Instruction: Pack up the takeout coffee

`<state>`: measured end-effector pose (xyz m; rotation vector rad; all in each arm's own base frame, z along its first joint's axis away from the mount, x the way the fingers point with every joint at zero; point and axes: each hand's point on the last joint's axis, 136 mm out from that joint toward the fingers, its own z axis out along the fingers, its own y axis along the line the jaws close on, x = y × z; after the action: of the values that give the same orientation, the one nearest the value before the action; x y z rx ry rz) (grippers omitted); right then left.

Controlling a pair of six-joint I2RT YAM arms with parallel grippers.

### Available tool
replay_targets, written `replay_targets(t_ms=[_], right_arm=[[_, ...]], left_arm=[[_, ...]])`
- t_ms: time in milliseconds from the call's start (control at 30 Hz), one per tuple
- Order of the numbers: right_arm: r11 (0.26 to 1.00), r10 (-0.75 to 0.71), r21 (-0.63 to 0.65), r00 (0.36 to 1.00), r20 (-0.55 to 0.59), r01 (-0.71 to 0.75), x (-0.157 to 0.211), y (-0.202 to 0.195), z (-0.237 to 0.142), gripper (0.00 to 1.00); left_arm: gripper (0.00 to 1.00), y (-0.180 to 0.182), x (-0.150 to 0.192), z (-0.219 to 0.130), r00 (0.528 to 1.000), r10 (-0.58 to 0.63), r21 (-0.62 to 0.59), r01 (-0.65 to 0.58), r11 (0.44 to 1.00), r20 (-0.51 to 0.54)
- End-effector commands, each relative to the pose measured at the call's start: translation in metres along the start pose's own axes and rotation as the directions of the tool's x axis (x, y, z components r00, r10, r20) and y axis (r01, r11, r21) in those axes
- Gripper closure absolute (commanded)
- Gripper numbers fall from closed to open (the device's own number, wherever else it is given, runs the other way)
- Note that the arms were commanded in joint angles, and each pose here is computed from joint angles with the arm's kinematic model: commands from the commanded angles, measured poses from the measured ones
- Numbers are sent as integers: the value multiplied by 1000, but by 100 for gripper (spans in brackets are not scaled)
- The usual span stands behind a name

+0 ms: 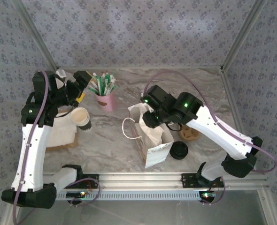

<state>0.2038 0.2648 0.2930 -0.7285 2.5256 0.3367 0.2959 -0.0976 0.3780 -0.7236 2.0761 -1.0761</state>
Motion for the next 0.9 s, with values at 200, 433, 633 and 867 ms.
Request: replay_targets(t_ms=[200, 433, 633, 867], right_arm=[[999, 48, -18, 996, -75, -49, -4, 0, 49, 75], [998, 62, -6, 996, -62, -62, -5, -7, 44, 76], [992, 81, -102, 993, 82, -72, -35, 6, 4, 70], [983, 88, -178, 956, 278, -39, -59, 7, -51, 49]], left_arm=[[1, 2, 2, 3, 1000, 28, 2, -28, 1000, -8], [1, -10, 17, 7, 992, 121, 54, -119, 991, -35], [1, -25, 32, 0, 970, 242, 89, -238, 967, -36], [1, -38, 40, -30, 916, 395, 112, -401, 909, 78]])
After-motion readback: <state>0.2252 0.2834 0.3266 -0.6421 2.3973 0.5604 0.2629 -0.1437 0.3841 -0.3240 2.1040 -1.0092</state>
